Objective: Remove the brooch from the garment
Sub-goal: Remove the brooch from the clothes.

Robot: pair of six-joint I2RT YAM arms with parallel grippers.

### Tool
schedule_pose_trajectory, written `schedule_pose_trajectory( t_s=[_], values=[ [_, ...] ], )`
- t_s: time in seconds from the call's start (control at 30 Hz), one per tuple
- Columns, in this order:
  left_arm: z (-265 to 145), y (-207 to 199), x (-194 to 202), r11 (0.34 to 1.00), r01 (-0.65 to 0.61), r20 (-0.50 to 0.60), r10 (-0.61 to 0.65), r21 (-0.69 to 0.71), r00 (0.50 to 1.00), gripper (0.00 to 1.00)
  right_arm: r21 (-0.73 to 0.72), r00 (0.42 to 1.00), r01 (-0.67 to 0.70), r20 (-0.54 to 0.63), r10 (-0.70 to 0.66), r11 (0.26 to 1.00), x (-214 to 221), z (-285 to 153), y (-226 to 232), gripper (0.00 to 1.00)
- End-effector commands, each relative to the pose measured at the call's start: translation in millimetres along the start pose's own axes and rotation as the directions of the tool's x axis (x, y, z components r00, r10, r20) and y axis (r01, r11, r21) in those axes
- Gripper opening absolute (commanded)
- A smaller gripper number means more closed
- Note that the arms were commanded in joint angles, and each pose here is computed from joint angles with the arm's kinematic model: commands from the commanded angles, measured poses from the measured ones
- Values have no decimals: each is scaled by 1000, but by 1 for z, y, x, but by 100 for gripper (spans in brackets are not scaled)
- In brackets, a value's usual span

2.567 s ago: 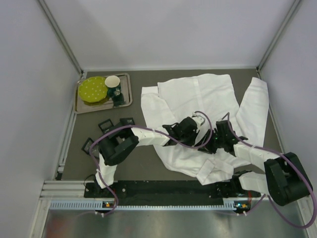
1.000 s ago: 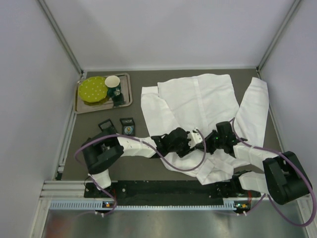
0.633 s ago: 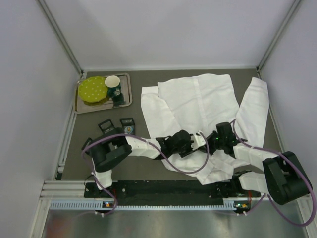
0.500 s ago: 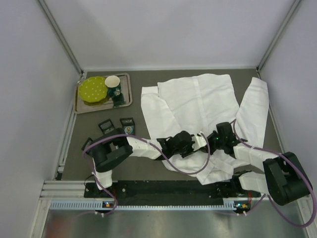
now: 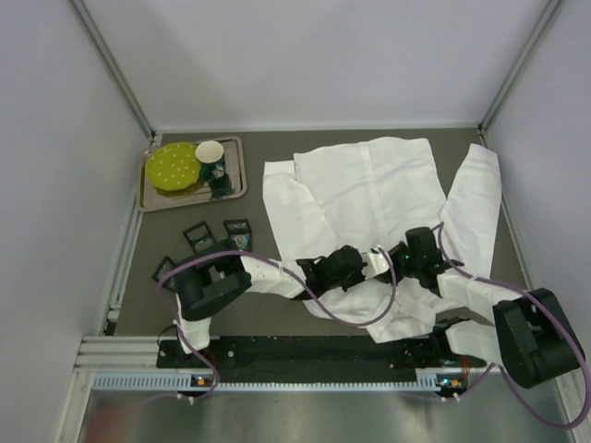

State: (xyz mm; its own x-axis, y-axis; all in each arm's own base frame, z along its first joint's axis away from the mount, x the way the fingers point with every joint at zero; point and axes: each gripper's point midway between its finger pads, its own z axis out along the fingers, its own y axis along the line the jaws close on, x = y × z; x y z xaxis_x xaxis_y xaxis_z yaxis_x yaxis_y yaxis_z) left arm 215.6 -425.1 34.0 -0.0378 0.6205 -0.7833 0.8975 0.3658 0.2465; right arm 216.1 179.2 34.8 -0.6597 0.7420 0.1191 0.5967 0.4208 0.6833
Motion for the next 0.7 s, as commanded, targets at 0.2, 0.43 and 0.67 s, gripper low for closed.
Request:
schedule_pose_trajectory(
  t_s=[0.2,0.43,0.67],
  values=[
    [3,-2,-14,998,56,35,-56,7,998,8,-33,978,187,98,-184,982,-12,-15,7,35],
    [0,-5,-10,996,91,13,-91,16,996,8,-32,908,382,200,-368,924,-24,-39,17,54],
    [0,-5,-11,992,127,12,-127,13,992,7,-38,842,524,179,-510,851,-22,-39,22,40]
  ],
)
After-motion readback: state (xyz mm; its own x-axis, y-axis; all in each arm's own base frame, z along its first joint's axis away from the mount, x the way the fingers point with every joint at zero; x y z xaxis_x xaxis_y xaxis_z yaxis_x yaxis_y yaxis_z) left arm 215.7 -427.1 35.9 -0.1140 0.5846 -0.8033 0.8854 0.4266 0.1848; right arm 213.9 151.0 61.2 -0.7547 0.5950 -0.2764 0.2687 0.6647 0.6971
